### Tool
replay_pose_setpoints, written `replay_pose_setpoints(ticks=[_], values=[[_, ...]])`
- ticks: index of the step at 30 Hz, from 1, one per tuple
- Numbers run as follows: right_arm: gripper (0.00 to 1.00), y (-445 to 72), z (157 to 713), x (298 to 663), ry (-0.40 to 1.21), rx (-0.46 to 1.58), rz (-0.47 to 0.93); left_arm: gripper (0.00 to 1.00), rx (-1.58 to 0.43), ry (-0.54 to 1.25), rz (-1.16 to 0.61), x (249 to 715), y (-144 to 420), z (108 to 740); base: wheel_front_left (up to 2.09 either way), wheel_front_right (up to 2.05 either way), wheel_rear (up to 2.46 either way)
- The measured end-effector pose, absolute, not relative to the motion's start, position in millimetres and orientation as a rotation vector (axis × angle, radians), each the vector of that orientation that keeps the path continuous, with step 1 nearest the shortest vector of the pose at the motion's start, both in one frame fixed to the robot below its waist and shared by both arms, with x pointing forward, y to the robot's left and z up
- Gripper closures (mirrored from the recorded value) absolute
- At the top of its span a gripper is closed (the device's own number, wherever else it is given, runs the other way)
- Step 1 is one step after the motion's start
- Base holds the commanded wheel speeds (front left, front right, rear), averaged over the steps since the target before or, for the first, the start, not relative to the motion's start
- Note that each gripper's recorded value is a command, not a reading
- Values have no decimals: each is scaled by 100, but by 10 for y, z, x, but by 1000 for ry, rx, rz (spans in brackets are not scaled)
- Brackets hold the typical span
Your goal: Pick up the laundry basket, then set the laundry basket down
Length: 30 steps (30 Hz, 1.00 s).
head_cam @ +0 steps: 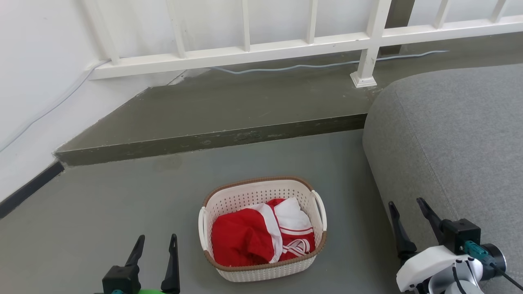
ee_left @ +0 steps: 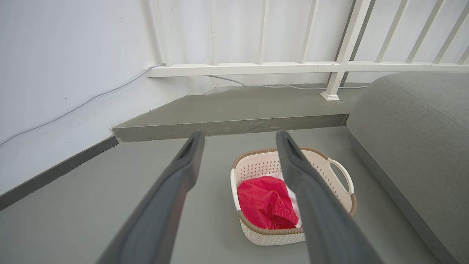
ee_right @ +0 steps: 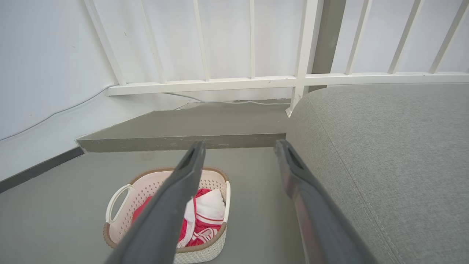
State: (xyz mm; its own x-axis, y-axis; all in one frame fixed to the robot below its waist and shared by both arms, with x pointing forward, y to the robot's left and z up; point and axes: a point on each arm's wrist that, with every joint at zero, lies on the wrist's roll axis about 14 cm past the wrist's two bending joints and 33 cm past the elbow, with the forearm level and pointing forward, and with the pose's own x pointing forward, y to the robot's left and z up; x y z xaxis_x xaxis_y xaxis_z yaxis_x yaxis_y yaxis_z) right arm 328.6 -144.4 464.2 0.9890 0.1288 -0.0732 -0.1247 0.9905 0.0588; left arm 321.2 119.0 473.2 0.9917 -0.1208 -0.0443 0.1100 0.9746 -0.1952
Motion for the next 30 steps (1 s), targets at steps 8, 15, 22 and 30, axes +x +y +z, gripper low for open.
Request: replay_pose_setpoints(ticks=[8, 15, 22, 30], values=[[100, -1431, 4596, 3265, 92, 61, 125, 100, -196, 74, -116, 3193, 1174, 4679, 0, 0, 0], [100, -1400, 4470, 3178, 136, 102, 119, 100, -225, 105, -112, 3153, 1166, 4596, 0, 0, 0], [100, -1406, 4474, 3194, 148, 193, 101, 100, -307, 120, -96, 3144, 1178, 4584, 0, 0, 0], [100, -1491, 4455, 3224, 177, 331, 48, 100, -441, 151, -58, 3167, 1243, 4554, 0, 0, 0]])
